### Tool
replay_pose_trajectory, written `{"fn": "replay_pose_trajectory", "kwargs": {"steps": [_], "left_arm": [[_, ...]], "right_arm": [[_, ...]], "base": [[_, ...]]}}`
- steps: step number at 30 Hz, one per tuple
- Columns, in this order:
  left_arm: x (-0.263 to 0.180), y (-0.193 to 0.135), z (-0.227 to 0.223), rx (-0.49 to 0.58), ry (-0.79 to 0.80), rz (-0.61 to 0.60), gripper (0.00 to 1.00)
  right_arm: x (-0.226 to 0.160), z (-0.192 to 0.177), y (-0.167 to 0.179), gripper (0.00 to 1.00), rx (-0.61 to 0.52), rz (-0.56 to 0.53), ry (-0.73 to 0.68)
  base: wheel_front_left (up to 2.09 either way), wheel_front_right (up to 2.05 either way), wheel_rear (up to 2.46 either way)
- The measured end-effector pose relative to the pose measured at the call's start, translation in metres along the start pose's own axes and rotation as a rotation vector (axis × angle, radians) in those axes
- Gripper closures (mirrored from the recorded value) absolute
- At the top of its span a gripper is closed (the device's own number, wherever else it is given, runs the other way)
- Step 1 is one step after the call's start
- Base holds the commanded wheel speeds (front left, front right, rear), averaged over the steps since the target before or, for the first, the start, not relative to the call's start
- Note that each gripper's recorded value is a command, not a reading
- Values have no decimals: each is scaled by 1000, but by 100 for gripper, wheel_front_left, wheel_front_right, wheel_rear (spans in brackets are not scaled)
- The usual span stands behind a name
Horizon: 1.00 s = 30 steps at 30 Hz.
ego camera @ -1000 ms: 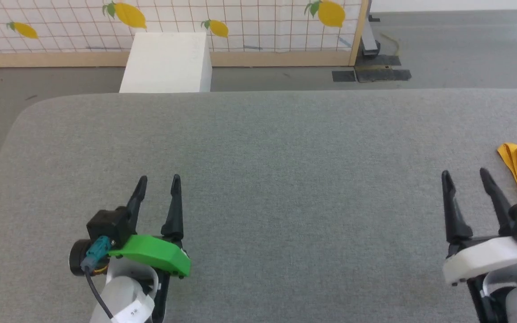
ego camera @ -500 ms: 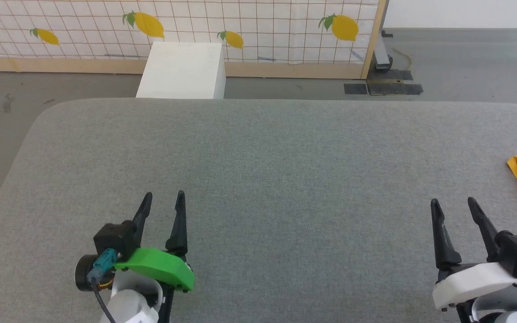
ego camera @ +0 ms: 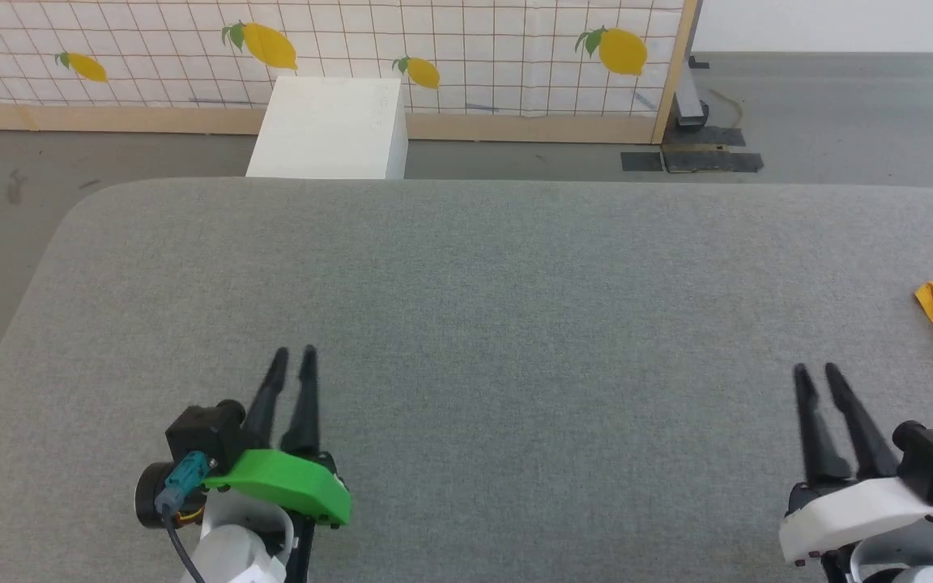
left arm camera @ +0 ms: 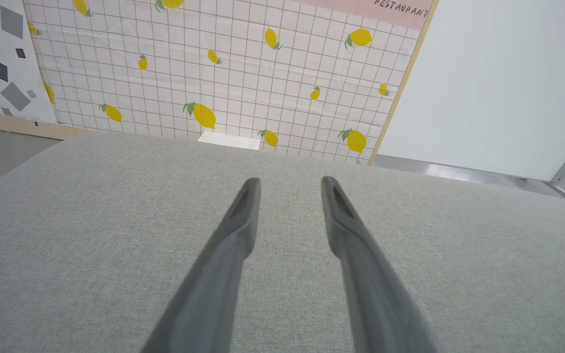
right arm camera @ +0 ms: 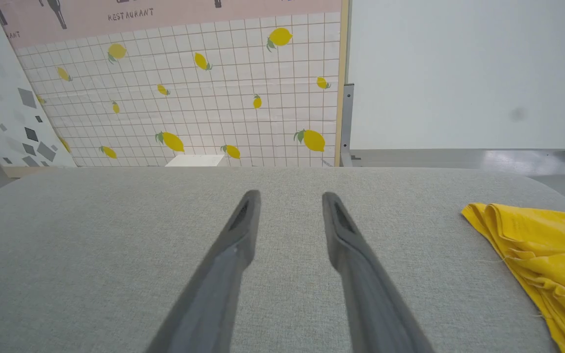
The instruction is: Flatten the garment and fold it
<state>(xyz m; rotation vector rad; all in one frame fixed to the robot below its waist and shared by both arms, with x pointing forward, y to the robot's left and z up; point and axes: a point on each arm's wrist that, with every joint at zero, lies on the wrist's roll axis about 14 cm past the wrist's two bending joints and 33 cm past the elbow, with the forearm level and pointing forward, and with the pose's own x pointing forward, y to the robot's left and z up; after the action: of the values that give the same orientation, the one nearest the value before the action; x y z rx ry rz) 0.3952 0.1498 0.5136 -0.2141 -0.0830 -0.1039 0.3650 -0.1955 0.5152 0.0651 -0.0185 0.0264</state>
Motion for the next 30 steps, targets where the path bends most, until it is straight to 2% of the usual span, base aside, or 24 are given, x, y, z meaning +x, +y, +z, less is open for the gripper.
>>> {"fn": "replay_pose_trajectory", "kwargs": {"steps": [30], "left_arm": [[2, -1, 7, 30, -1, -6, 100]], "right_arm": [[0, -1, 4, 100, -8, 12, 9]], "base": [[0, 0, 0]]}}
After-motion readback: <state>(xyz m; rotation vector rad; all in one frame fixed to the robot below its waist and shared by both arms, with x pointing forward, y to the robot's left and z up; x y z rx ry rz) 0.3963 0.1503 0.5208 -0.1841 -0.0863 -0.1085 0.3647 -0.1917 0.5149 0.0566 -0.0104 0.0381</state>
